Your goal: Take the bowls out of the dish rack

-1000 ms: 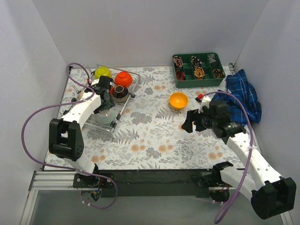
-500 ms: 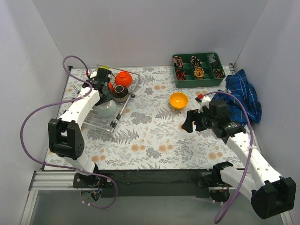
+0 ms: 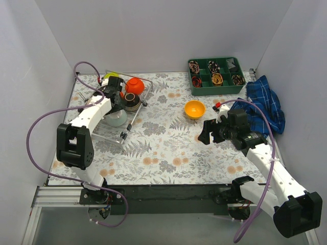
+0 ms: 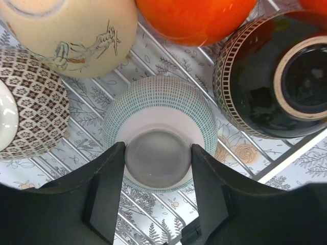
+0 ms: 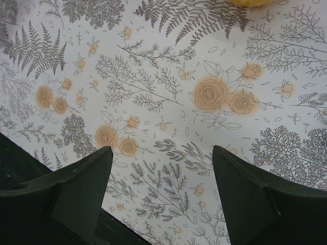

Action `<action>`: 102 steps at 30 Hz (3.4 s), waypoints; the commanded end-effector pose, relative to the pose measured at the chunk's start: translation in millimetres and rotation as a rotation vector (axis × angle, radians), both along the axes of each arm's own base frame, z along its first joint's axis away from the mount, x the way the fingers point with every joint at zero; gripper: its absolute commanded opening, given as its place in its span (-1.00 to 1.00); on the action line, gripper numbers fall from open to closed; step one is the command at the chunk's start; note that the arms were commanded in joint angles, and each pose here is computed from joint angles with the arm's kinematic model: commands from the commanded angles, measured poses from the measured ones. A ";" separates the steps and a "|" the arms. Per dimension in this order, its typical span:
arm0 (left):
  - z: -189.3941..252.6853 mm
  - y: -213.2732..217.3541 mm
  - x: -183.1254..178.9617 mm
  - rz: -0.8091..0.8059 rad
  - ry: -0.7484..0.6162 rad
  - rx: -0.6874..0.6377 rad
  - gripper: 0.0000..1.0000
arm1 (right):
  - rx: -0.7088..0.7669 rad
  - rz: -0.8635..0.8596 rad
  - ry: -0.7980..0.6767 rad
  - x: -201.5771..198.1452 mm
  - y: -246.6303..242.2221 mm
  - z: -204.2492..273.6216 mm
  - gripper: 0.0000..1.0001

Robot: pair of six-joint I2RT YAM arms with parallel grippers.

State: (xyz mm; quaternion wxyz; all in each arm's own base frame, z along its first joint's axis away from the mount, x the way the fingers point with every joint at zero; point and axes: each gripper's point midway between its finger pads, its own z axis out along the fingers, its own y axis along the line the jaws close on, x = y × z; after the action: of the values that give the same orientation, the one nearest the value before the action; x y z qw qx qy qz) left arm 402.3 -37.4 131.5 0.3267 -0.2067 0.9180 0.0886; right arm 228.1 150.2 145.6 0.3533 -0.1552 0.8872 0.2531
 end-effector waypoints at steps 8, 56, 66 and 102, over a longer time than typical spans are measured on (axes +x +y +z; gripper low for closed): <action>1.1 -3.7 9.8 -0.019 -0.073 -0.021 -0.93 | 0.015 0.020 -0.057 2.3 2.7 16.0 0.73; 153.1 -108.1 -51.0 -0.164 -0.403 -0.811 -1.00 | 0.830 0.563 -0.080 86.8 287.6 126.2 0.61; 128.7 -106.7 -59.3 -0.170 -0.385 -0.796 -0.88 | 0.850 0.639 -0.103 67.6 287.3 137.3 -0.97; 107.8 -0.5 -66.0 -0.190 -0.351 -0.052 0.96 | -0.874 0.227 0.132 67.0 8.8 -65.8 -0.97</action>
State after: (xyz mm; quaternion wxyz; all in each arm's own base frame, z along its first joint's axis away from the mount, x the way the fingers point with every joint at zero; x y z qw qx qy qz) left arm 338.6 -45.0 234.4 0.4755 -0.1468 0.8671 -0.0225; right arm 283.0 166.0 84.6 0.1715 -0.3656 0.9130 -0.0580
